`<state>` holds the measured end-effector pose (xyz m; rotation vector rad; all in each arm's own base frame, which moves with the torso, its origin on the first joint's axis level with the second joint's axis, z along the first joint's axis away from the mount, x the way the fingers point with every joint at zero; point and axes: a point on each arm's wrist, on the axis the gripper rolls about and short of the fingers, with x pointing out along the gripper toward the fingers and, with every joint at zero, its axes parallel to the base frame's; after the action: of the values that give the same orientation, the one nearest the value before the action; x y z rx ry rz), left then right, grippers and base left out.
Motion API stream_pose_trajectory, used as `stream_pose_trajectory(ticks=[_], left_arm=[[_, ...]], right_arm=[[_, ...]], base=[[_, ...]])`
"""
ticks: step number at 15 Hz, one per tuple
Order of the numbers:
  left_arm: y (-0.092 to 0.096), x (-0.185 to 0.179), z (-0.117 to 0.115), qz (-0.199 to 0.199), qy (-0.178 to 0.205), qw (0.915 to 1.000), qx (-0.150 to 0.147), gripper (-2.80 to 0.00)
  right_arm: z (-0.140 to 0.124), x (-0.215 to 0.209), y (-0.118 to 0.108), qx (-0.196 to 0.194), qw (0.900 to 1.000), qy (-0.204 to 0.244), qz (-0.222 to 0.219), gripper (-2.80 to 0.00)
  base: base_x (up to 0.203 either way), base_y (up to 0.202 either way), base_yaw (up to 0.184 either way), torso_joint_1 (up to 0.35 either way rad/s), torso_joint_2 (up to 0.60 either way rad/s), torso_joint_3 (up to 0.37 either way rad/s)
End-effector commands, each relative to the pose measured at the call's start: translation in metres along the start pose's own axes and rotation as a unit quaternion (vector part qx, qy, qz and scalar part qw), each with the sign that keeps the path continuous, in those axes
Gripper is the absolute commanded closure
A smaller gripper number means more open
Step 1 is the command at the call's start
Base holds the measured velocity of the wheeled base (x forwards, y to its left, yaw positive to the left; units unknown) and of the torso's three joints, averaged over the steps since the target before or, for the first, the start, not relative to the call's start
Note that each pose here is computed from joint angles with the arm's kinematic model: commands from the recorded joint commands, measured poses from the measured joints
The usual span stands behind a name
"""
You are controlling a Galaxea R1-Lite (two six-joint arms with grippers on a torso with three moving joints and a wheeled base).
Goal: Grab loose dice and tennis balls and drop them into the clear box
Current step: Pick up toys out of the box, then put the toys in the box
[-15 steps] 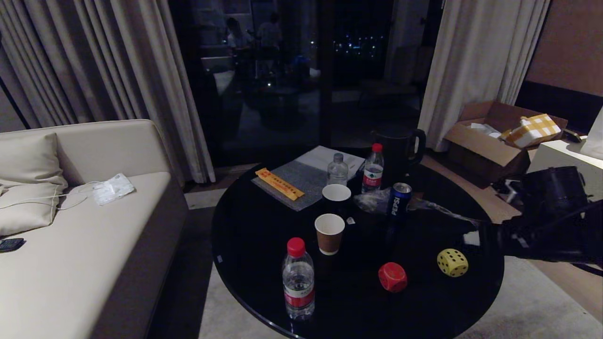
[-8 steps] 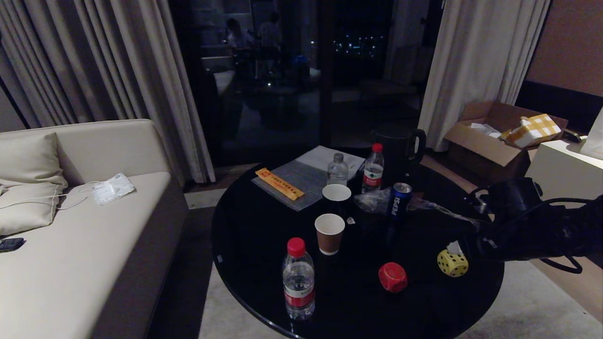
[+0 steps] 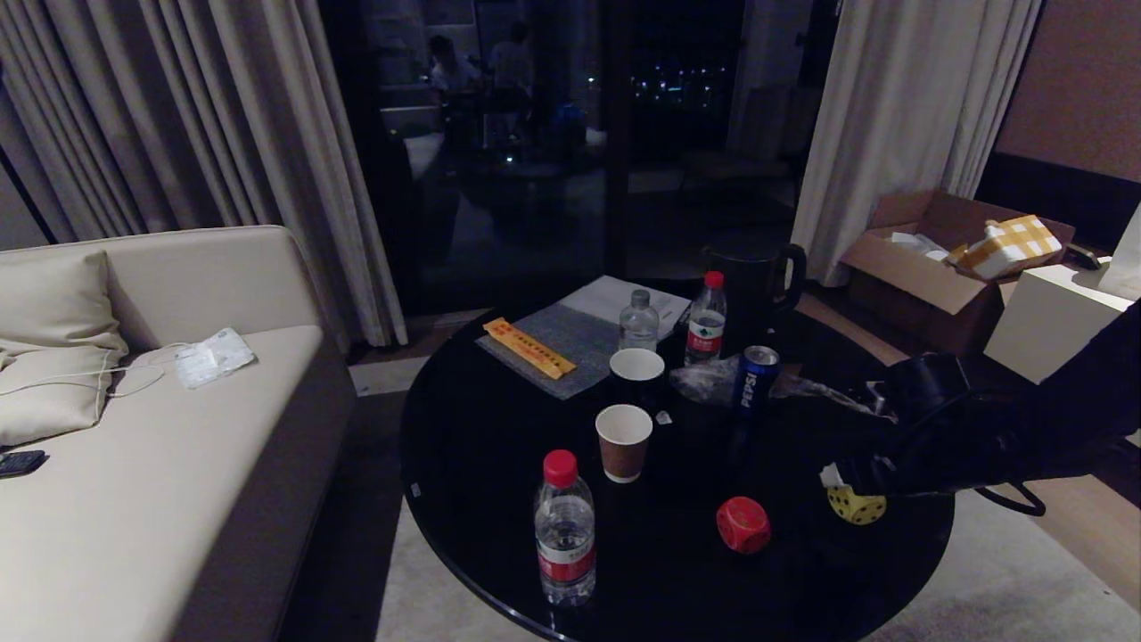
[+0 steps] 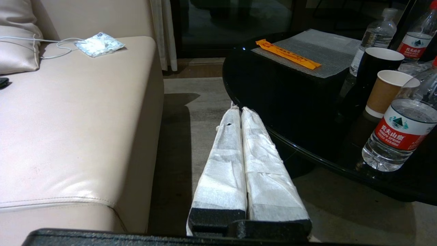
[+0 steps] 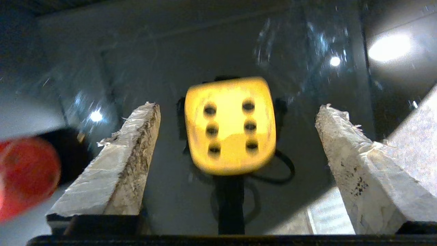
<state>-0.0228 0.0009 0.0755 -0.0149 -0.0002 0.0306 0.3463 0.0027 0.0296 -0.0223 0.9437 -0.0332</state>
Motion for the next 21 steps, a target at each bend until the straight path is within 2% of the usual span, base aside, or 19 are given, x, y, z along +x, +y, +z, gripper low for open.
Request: stream_pose_trajectory(ticks=[1, 3, 4, 9, 12, 15, 17, 19, 21], left_arm=[[0.0, 0.0, 0.0, 0.0, 0.002, 1.0, 0.0, 0.0], [0.0, 0.0, 0.0, 0.0, 0.002, 1.0, 0.0, 0.0], [0.0, 0.0, 0.0, 0.0, 0.002, 1.0, 0.0, 0.0], [0.0, 0.0, 0.0, 0.0, 0.002, 1.0, 0.0, 0.0], [0.0, 0.0, 0.0, 0.0, 0.002, 1.0, 0.0, 0.0], [0.0, 0.0, 0.0, 0.0, 0.002, 1.0, 0.0, 0.0], [0.0, 0.0, 0.0, 0.0, 0.002, 1.0, 0.0, 0.0], [0.0, 0.0, 0.0, 0.0, 0.002, 1.0, 0.0, 0.0], [0.0, 0.0, 0.0, 0.0, 0.002, 1.0, 0.0, 0.0]], right_arm=[[-0.006, 0.015, 0.001, 0.0, 1.0, 0.013, 0.0, -2.8], [-0.008, 0.018, 0.001, 0.0, 1.0, 0.018, 0.001, -2.8], [-0.006, 0.02, 0.001, 0.0, 1.0, 0.015, 0.0, 0.0], [-0.006, 0.027, 0.001, 0.0, 1.0, 0.017, -0.004, 0.0], [-0.007, 0.017, 0.0, 0.001, 1.0, 0.014, -0.005, 0.0], [-0.004, -0.026, -0.002, 0.002, 1.0, -0.02, -0.003, 0.0], [-0.01, -0.071, -0.004, 0.004, 0.999, -0.051, 0.0, 0.0], [-0.026, -0.122, -0.006, 0.005, 0.997, -0.083, 0.001, 0.0], [-0.052, -0.169, -0.007, 0.004, 0.992, -0.124, 0.004, 0.0]], base=[[0.0, 0.0, 0.0, 0.0, 0.0, 0.0], [0.0, 0.0, 0.0, 0.0, 0.0, 0.0], [0.0, 0.0, 0.0, 0.0, 0.0, 0.0], [0.0, 0.0, 0.0, 0.0, 0.0, 0.0], [0.0, 0.0, 0.0, 0.0, 0.0, 0.0], [0.0, 0.0, 0.0, 0.0, 0.0, 0.0], [0.0, 0.0, 0.0, 0.0, 0.0, 0.0], [0.0, 0.0, 0.0, 0.0, 0.0, 0.0], [0.0, 0.0, 0.0, 0.0, 0.0, 0.0]])
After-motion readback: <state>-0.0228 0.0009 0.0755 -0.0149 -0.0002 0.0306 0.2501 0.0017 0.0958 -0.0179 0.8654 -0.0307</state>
